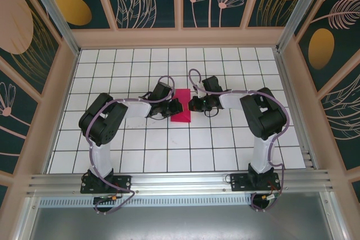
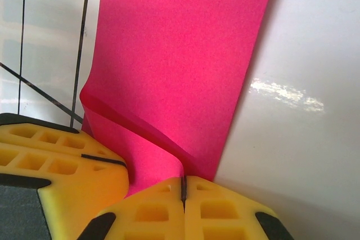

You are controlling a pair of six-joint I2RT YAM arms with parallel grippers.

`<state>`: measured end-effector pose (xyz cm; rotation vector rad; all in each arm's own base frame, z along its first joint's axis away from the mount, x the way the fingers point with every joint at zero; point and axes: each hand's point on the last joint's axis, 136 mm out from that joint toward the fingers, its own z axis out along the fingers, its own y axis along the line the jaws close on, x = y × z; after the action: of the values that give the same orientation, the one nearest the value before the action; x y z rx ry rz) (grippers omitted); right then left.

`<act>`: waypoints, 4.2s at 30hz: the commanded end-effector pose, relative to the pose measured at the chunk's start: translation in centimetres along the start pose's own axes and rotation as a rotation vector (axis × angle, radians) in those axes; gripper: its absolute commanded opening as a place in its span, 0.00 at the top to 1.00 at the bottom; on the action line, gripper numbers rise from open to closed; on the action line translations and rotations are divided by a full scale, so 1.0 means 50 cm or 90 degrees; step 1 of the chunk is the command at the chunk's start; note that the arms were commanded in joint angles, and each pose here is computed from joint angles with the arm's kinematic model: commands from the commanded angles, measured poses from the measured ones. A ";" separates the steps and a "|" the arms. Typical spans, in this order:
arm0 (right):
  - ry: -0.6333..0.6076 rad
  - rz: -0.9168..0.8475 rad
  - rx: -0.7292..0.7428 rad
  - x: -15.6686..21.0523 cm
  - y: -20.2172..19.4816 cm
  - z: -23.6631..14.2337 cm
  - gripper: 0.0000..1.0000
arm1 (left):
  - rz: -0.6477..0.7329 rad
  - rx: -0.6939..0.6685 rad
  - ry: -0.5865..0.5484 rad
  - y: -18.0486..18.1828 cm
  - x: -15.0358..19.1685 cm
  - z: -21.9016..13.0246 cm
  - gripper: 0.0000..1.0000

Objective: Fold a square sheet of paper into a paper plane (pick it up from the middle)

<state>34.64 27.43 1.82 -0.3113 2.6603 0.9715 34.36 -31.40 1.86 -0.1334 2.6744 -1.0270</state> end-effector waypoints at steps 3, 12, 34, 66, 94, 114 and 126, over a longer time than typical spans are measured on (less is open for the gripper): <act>0.036 0.035 0.054 0.034 -0.056 0.021 0.93 | -0.013 -0.047 0.014 0.040 0.021 0.010 0.90; -0.028 0.030 0.014 -0.033 0.010 -0.038 0.76 | -0.030 -0.082 0.019 0.075 0.037 0.012 0.90; 0.044 0.017 -0.044 0.053 0.083 -0.032 0.90 | -0.052 -0.114 0.017 0.109 0.052 0.011 0.91; 0.118 -0.017 -0.019 0.123 0.069 -0.018 0.90 | -0.077 -0.120 0.018 0.120 0.058 0.014 0.91; 0.035 -0.009 -0.019 0.083 0.087 -0.064 0.92 | -0.070 -0.116 0.014 0.114 0.054 0.012 0.92; 0.114 0.031 0.008 0.148 0.026 -0.005 0.93 | -0.054 -0.072 0.016 0.079 0.047 0.006 0.91; 0.133 0.056 0.063 0.172 -0.016 0.008 0.95 | -0.016 0.145 0.006 -0.059 0.039 -0.040 0.87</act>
<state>28.74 28.06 1.67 -0.3440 2.7802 0.9922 32.20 -31.40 2.14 -0.1580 2.6349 -1.1695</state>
